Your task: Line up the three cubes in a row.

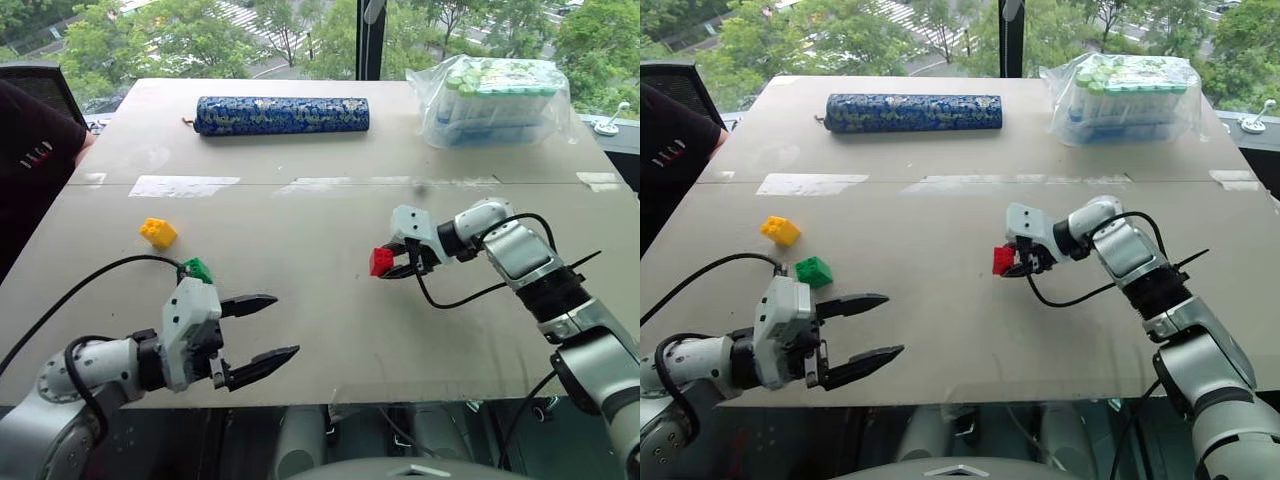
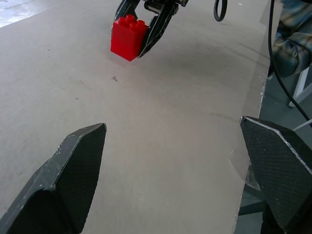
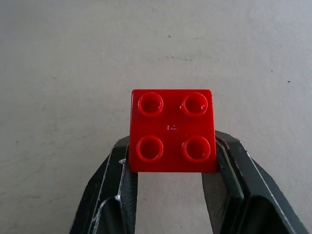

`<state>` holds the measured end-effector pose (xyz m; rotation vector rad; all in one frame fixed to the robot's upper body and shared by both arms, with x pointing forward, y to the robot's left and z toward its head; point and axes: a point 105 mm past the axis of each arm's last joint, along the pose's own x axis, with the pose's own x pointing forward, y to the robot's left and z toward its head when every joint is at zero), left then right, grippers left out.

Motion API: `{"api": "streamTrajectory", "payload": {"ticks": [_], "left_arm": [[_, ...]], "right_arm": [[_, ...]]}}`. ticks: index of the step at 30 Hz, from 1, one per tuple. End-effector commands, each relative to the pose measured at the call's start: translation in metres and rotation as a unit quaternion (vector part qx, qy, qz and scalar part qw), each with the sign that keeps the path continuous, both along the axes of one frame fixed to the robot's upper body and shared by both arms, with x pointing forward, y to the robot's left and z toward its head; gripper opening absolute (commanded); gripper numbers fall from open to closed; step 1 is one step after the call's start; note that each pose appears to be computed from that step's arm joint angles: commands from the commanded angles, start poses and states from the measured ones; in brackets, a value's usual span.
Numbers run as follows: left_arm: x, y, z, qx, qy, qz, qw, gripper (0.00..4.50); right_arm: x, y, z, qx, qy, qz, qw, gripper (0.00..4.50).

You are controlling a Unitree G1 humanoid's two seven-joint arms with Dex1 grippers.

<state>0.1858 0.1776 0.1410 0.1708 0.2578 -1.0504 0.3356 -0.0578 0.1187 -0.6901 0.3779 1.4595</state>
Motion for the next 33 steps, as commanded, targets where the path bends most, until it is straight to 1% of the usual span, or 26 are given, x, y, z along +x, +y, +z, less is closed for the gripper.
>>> {"api": "streamTrajectory", "payload": {"ticks": [1,9,10,12,13,14,15,18,21,24,25,27,29,30,33], "left_arm": [[0.0,0.003,0.008,0.006,-0.022,0.001,1.0,4.5],[0.003,0.004,0.008,0.01,-0.027,0.008,1.0,4.5],[0.003,0.004,0.008,0.01,-0.027,0.008,1.0,4.5],[0.004,0.003,0.009,0.009,-0.029,0.01,0.999,4.5],[0.005,0.004,0.009,0.009,-0.03,0.011,0.999,4.5],[0.005,0.004,0.01,0.008,-0.031,0.015,0.999,4.5],[0.006,0.006,0.01,0.006,-0.033,0.022,0.999,4.5],[0.012,0.014,0.013,-0.016,-0.036,0.064,0.997,4.5],[0.027,0.038,0.015,-0.024,-0.048,0.154,0.987,4.5],[0.042,0.07,0.016,-0.02,-0.067,0.265,0.962,4.5],[0.045,0.076,0.017,-0.022,-0.068,0.287,0.955,4.5],[0.05,0.094,0.015,-0.001,-0.075,0.343,0.936,4.5],[0.055,0.11,0.015,0.015,-0.08,0.396,0.915,4.5],[0.057,0.116,0.016,0.02,-0.077,0.41,0.909,4.5],[0.062,0.131,0.016,0.056,-0.065,0.426,0.901,4.5]], "right_arm": [[0.002,0.001,0.008,-0.009,-0.017,0.006,1.0,1.31],[0.005,0.002,0.003,-0.03,-0.017,0.008,0.999,1.31],[0.004,0.003,0.003,-0.031,-0.018,0.013,0.999,2.35],[0.003,0.004,0.001,-0.03,-0.019,0.016,0.999,3.2],[0.003,0.004,0.001,-0.029,-0.021,0.017,0.999,3.86],[0.004,0.005,0.003,-0.024,-0.027,0.016,0.999,3.86],[0.004,0.005,0.006,-0.016,-0.033,0.017,0.999,4.17],[-0.001,0.006,0.022,0.019,-0.04,0.018,0.999,4.17],[-0.015,0.007,0.044,0.084,-0.052,0.032,0.995,4.17],[-0.036,0.009,0.068,0.169,-0.053,0.055,0.983,4.17],[-0.042,0.009,0.072,0.185,-0.053,0.059,0.979,4.17],[-0.062,0.007,0.086,0.234,-0.058,0.081,0.967,4.17],[-0.08,0.005,0.09,0.257,-0.05,0.093,0.961,4.17],[-0.085,0.004,0.089,0.258,-0.047,0.094,0.961,4.17],[-0.096,0.002,0.086,0.259,-0.046,0.096,0.96,4.17]]}}
